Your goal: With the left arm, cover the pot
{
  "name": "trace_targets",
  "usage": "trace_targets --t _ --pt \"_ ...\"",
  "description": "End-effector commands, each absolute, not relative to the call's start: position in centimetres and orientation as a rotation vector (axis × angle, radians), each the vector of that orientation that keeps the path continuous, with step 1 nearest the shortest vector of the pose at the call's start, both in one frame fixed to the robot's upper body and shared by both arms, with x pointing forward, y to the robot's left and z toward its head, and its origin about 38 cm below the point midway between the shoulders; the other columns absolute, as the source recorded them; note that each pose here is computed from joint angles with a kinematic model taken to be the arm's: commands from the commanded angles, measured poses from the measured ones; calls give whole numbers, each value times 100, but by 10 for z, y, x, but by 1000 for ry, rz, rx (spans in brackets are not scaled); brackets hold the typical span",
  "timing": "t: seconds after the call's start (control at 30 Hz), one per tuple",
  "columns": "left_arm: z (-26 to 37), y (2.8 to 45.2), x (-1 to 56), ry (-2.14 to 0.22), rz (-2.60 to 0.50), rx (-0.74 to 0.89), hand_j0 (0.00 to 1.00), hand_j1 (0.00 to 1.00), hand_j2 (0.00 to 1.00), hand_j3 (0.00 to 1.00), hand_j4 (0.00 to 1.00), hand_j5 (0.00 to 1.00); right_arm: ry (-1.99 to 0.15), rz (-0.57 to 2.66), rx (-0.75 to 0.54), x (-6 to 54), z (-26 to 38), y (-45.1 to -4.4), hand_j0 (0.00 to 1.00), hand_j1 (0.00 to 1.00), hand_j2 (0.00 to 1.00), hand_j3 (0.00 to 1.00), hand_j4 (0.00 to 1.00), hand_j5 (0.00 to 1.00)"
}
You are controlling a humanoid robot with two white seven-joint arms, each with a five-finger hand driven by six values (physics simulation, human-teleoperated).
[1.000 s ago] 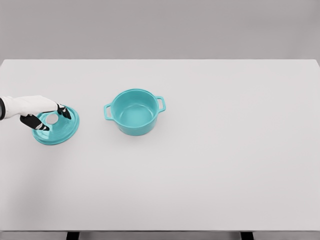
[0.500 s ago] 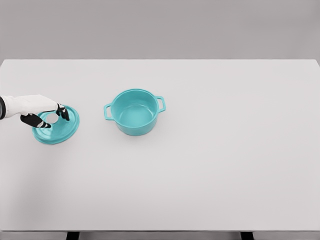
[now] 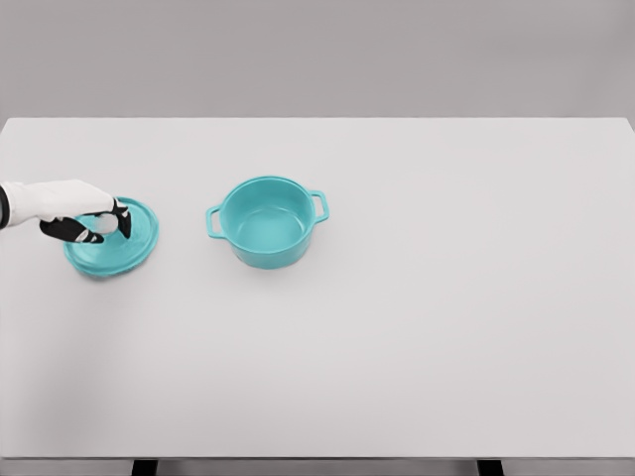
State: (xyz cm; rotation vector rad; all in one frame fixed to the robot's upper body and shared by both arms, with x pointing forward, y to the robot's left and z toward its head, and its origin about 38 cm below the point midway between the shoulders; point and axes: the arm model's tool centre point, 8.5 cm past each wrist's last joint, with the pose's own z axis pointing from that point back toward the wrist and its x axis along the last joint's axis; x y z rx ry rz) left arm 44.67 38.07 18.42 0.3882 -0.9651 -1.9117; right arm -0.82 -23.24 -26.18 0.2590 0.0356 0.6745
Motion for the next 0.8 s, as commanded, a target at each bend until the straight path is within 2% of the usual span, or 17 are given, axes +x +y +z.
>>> trace_targets --t 0.0,0.77 --pt "185 381 447 -968 -1907 387 51 51 51 51 51 51 36 674 259 -8 -262 -232 100 100 100 100 100 100" --pt "239 342 453 -1164 -2025 398 51 51 51 51 51 51 37 673 260 -9 -262 -232 100 100 100 100 100 100"
